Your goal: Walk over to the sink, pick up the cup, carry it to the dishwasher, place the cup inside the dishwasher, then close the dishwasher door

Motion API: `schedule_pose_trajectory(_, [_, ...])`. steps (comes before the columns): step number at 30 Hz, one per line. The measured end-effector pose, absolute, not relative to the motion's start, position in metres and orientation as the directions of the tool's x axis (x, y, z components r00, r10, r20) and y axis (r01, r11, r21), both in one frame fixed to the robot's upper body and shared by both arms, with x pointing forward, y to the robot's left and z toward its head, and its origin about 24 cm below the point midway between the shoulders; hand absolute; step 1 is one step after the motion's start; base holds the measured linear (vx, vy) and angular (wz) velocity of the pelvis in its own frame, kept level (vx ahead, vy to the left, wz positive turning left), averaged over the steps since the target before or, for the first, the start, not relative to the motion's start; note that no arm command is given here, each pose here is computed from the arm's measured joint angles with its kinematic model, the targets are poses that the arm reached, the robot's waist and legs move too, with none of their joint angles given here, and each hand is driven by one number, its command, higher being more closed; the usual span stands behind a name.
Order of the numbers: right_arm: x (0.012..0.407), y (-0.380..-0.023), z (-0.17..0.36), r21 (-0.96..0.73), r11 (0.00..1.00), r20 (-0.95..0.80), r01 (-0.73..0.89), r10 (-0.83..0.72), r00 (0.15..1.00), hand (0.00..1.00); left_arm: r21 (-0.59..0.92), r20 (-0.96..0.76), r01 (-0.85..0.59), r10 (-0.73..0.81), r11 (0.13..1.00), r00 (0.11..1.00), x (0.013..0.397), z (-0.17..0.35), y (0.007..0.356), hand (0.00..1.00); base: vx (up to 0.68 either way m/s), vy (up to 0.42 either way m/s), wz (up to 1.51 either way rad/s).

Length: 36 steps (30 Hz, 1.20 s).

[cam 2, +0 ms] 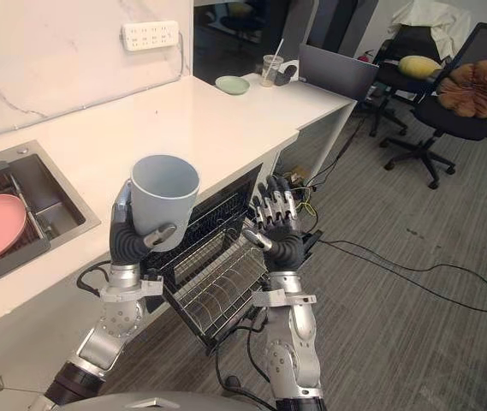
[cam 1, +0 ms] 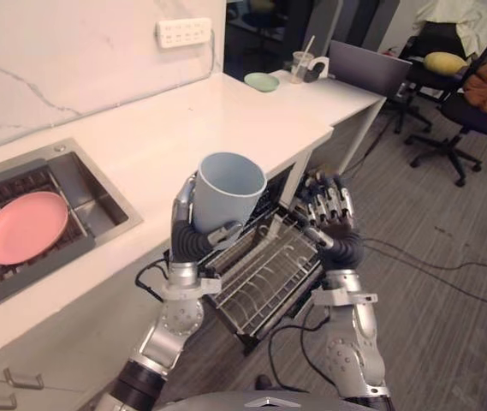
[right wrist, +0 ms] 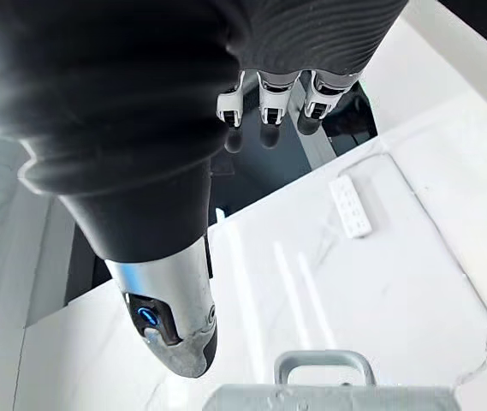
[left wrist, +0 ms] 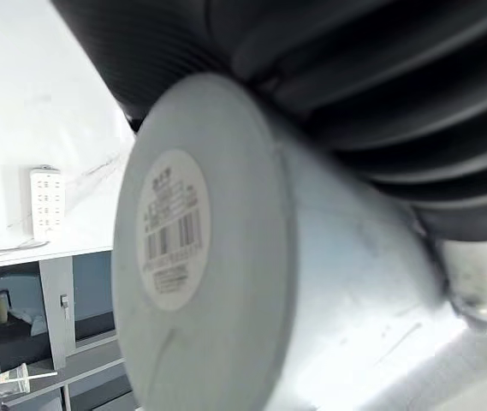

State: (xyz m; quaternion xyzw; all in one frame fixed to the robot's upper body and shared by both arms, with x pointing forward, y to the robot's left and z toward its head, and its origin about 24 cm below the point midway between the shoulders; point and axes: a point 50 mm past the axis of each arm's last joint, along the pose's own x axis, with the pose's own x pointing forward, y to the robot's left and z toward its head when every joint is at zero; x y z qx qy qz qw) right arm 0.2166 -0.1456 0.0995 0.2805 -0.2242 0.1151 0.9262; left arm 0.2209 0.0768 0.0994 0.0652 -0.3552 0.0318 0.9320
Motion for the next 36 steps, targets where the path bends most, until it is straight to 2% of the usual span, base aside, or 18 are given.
schedule_pose_trajectory(16, [0.217, -0.106, 0.111, 0.523, 0.672, 0.516, -0.524, 0.240, 0.822, 0.00, 0.280, 0.605, -0.137, -0.064, 0.950, 0.793, 0.221, 0.074, 0.057, 1.00, -0.01, -0.010, -0.01])
schedule_pose_trajectory(24, [0.216, -0.098, 0.111, 0.506, 0.673, 0.502, -0.539, 0.279, 0.819, 0.00, 0.286, 0.596, -0.135, -0.066, 0.949, 0.800, 0.220, 0.071, 0.055, 1.00, 0.00, 0.000, 0.00])
schedule_pose_trajectory(30, [0.216, -0.094, 0.108, 0.464, 0.721, 0.455, -0.514, 0.304, 0.837, 0.00, 0.298, 0.584, -0.135, -0.068, 0.945, 0.809, 0.219, 0.066, 0.055, 1.00, -0.01, -0.003, 0.00])
schedule_pose_trajectory(36, [0.218, -0.093, 0.106, 0.471, 0.725, 0.422, -0.503, 0.315, 0.850, 0.00, 0.340, 0.607, -0.164, -0.083, 0.926, 0.790, 0.218, 0.065, 0.054, 1.00, 0.00, 0.000, 0.00])
